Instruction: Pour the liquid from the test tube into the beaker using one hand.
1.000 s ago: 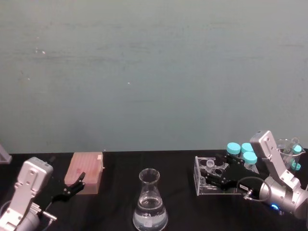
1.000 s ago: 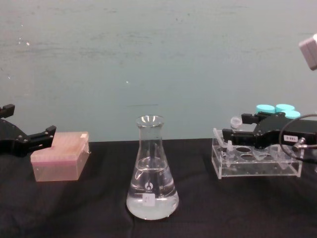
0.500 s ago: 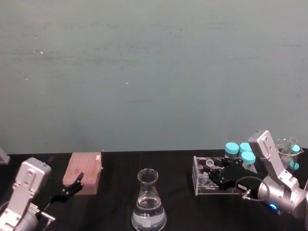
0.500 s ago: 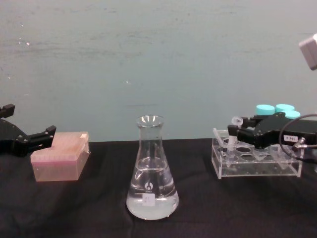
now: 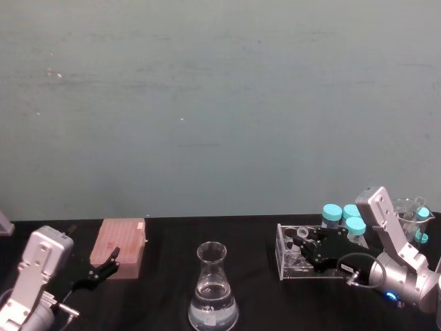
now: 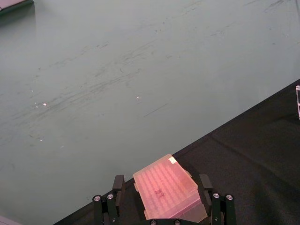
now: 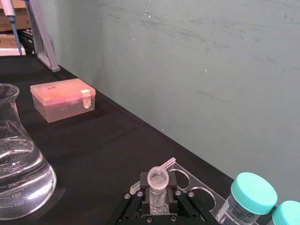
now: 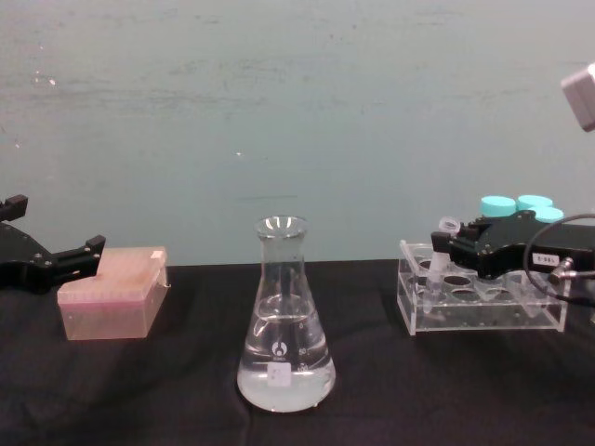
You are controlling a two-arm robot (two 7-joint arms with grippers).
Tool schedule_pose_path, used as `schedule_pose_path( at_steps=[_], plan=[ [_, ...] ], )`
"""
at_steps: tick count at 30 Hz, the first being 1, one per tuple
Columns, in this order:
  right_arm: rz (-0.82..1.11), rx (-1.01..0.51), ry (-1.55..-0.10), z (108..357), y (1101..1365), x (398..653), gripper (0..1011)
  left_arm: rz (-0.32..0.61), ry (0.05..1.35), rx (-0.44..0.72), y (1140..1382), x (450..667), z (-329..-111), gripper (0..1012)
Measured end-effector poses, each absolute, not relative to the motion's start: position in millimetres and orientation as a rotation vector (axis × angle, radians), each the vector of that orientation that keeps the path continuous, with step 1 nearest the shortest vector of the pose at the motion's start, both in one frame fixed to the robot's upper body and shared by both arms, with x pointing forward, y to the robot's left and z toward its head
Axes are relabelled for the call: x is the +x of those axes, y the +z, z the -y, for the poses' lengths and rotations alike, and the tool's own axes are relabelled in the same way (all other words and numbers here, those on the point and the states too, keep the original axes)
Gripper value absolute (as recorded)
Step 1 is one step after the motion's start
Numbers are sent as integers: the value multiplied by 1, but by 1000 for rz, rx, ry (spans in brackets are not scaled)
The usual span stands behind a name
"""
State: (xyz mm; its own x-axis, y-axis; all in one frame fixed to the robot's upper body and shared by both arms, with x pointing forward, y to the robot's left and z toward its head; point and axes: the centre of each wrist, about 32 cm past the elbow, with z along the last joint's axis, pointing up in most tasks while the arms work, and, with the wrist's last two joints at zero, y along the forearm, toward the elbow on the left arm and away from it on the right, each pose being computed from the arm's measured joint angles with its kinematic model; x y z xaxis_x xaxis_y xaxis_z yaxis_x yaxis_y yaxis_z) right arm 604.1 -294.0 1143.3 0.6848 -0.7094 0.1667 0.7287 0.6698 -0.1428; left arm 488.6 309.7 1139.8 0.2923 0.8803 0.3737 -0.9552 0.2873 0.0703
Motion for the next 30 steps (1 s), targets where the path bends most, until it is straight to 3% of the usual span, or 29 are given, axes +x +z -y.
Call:
schedule_pose_path(
  at_steps=[30],
  plan=[
    [138, -188, -806, 294, 1156, 604, 202, 285, 1248, 304, 1140, 489, -310, 1000]
  ],
)
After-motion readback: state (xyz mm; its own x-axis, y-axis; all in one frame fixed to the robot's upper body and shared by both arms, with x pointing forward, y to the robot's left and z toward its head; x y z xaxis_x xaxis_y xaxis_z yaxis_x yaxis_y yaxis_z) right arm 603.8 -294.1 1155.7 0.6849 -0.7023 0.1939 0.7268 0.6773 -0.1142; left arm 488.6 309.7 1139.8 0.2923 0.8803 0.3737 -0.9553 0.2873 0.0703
